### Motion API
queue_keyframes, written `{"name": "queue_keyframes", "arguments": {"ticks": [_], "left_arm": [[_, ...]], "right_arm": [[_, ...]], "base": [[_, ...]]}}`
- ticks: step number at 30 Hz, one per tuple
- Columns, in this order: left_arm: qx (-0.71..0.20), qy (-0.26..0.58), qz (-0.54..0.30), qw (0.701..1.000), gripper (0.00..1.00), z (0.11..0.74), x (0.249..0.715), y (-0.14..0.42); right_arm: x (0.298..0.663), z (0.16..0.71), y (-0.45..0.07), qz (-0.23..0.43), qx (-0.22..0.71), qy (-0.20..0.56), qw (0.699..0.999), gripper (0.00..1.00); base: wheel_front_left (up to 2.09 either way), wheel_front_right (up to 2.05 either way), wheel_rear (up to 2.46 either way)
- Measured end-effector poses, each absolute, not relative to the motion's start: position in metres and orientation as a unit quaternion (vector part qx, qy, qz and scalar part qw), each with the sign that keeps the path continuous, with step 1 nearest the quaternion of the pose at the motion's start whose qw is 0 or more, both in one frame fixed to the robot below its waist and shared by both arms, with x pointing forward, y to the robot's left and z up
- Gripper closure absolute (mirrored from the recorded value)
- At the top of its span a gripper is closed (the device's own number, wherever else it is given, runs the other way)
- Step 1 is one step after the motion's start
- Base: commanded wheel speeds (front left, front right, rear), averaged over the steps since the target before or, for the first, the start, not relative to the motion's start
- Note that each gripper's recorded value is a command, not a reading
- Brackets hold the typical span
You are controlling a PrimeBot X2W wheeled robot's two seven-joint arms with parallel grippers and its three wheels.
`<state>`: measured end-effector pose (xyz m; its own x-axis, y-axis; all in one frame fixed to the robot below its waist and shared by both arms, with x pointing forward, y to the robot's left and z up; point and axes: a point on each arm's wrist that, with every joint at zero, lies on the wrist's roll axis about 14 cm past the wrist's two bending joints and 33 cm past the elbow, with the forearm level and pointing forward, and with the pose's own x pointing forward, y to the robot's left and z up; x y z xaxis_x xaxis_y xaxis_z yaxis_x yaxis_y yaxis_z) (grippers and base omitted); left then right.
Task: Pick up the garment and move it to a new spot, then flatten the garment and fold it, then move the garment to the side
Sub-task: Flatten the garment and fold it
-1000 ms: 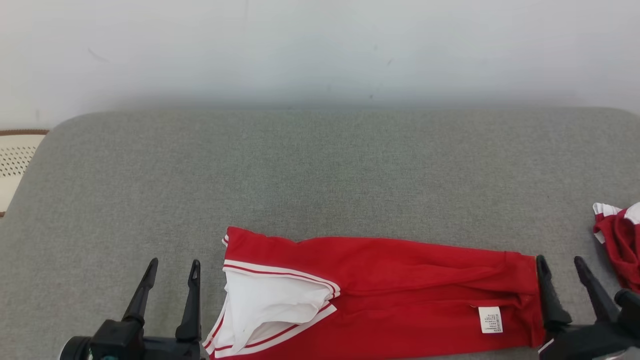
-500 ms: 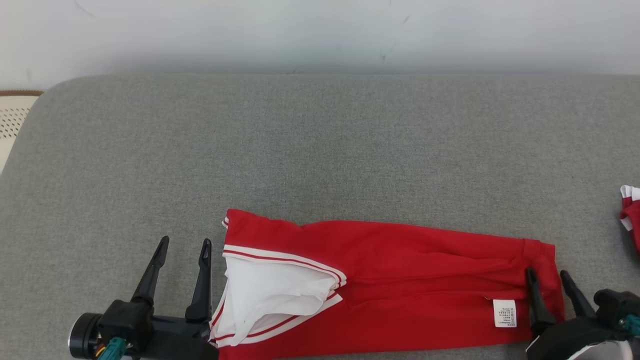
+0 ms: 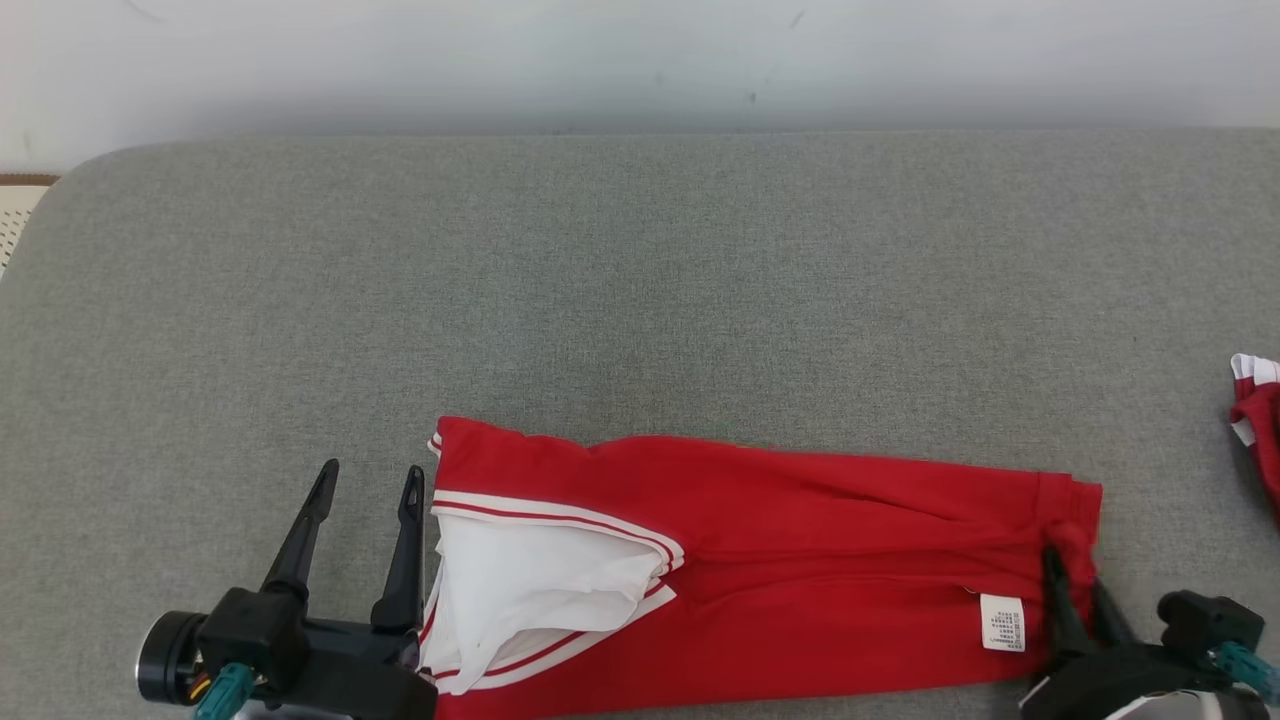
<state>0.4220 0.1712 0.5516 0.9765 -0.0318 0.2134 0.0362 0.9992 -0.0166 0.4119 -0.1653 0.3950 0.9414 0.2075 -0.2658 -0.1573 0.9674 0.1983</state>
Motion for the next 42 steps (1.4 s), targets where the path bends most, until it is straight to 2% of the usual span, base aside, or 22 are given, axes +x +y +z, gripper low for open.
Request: {"name": "queue_keyframes", "arguments": {"ticks": [5,14,18,23,29,42], "left_arm": [[-0.009,-0.11,-0.015,0.994,0.0,0.553,0.423,0.172],[-0.009,-0.114,-0.017,0.993,0.0,0.555,0.426,0.169],[-0.013,-0.116,-0.02,0.993,0.0,0.556,0.428,0.165],[-0.016,-0.12,-0.023,0.992,0.0,0.559,0.429,0.162],[-0.021,-0.121,-0.032,0.992,0.0,0.559,0.431,0.155],[-0.024,-0.116,-0.033,0.992,0.0,0.556,0.428,0.156]], "right_arm": [[0.416,0.4,-0.169,0.084,0.102,0.136,0.982,1.0],[0.43,0.435,-0.25,0.005,0.055,0.082,0.995,1.0],[0.433,0.452,-0.254,0.009,0.04,0.057,0.997,1.0],[0.437,0.485,-0.199,0.082,0.052,0.011,0.995,1.0],[0.419,0.512,-0.125,0.174,0.081,-0.007,0.981,1.0],[0.359,0.527,0.019,0.359,0.175,0.032,0.916,1.0]], "base": [[0.0,0.0,0.0],[0.0,0.0,0.0],[0.0,0.0,0.0],[0.0,0.0,0.0],[0.0,0.0,0.0],[0.0,0.0,0.0]]}}
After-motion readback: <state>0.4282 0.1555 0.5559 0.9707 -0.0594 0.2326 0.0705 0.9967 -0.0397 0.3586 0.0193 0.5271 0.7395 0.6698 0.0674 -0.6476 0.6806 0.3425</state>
